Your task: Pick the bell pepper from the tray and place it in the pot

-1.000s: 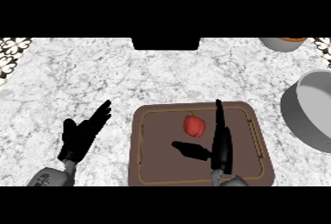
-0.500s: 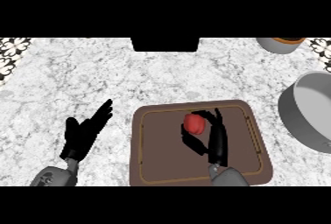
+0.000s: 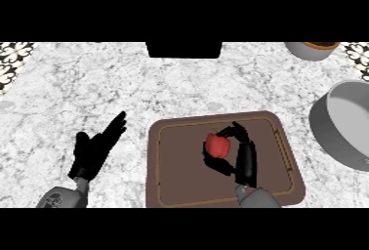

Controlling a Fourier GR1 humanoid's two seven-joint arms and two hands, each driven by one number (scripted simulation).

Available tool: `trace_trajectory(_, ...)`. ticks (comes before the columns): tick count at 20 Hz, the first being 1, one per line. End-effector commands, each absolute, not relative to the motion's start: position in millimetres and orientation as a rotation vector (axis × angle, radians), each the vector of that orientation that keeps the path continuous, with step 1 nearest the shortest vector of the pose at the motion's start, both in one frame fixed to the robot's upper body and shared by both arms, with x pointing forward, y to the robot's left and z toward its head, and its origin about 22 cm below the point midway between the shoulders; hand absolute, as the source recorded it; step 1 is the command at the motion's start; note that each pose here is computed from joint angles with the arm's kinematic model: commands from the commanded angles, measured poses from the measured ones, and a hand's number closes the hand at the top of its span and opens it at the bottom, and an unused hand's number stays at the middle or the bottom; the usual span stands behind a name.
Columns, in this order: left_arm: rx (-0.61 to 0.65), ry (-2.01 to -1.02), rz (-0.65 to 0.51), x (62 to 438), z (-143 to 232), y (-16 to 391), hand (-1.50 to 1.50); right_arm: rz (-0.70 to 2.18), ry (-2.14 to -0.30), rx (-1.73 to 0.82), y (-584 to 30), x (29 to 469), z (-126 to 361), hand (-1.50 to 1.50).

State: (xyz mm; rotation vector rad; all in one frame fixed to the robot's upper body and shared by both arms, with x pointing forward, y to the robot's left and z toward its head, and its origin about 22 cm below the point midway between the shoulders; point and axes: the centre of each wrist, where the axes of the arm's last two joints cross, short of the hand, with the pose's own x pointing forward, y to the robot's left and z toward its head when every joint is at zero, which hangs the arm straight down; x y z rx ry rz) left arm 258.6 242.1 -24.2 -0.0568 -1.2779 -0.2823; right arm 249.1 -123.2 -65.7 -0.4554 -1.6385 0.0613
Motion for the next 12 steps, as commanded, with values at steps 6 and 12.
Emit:
trace_trajectory(6,-0.024,-1.257,-0.218,249,-33,251,0.0,0.424,-1.619,-0.308,-299,216,-63,1.5)
trace_trajectory(12,-0.008,-1.264,-0.202,248,-30,261,0.0,0.554,-1.692,-0.234,-413,201,-15,1.5)
